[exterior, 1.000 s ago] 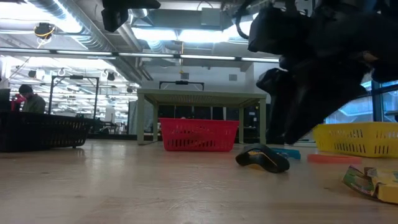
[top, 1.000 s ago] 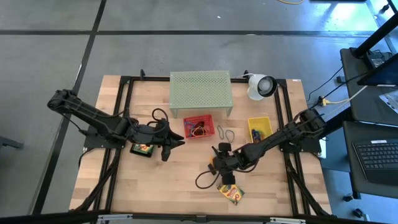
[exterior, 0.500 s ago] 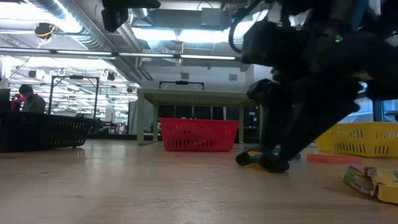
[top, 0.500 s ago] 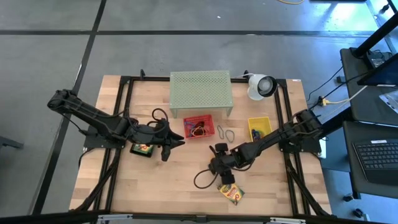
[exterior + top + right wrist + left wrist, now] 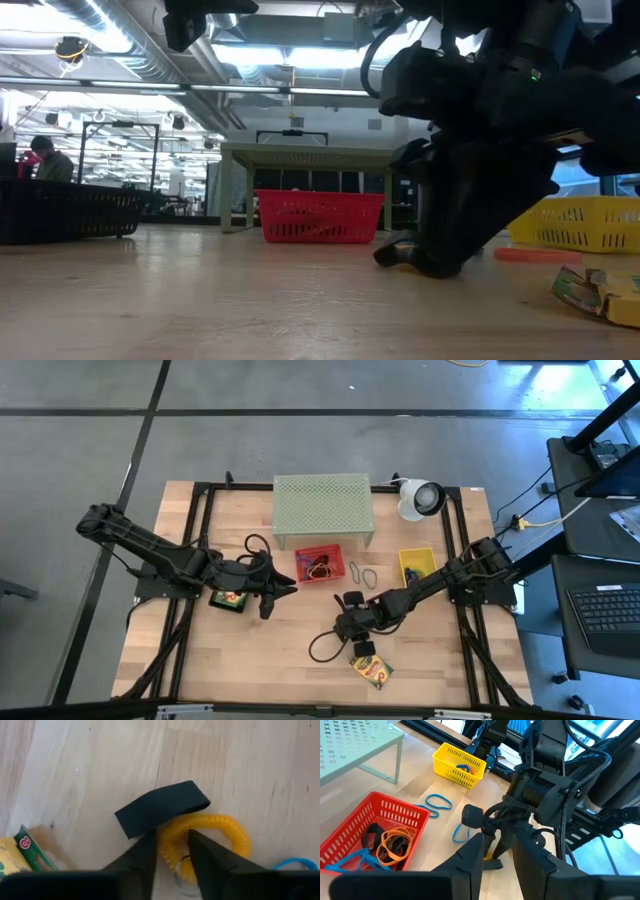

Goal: Pick & Place Office Desk Supplies
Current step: Put the yellow spring keychain into the yellow bin, then put the black rubber band into the red bin

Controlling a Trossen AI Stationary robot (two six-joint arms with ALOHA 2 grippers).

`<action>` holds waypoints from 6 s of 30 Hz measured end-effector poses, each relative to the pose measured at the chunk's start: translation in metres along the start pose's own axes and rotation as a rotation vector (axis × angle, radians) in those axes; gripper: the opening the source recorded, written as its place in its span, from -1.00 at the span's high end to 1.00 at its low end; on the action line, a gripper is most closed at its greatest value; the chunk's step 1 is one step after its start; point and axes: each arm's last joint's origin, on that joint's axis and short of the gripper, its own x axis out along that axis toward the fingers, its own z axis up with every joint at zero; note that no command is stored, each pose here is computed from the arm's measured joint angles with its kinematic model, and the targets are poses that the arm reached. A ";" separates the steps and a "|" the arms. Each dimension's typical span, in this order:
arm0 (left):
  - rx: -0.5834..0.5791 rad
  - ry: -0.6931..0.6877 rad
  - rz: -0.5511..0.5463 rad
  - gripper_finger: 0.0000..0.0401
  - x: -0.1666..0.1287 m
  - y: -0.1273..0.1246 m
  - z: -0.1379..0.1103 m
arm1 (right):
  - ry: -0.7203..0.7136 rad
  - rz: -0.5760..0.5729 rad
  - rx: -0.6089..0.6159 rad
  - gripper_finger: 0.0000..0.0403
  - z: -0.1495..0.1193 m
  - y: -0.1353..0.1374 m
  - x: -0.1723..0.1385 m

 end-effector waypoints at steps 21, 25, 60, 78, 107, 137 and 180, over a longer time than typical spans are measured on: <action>-0.011 0.008 -0.011 0.51 0.000 0.000 0.000 | 0.037 -0.071 0.281 0.97 -0.004 -0.011 -0.031; -0.011 0.018 -0.024 0.51 0.000 -0.001 -0.001 | -0.010 -0.054 0.336 0.97 0.000 -0.014 -0.057; -0.008 0.027 -0.036 0.51 0.000 -0.001 -0.001 | -0.024 -0.366 1.276 0.98 -0.138 -0.101 -0.160; 0.019 0.035 -0.047 0.51 0.000 -0.001 -0.001 | 0.089 -0.365 1.339 0.73 -0.162 -0.109 -0.139; 0.433 0.367 -0.276 0.51 0.104 -0.028 -0.018 | -0.128 -0.296 1.189 -0.01 -0.108 -0.099 -0.190; 0.937 0.570 -0.378 -0.10 0.210 0.001 -0.057 | -0.197 -0.295 1.085 0.32 -0.105 -0.062 -0.192; 0.572 0.603 -0.198 0.98 0.231 0.013 -0.079 | -0.199 -0.286 1.032 0.32 -0.103 -0.062 -0.192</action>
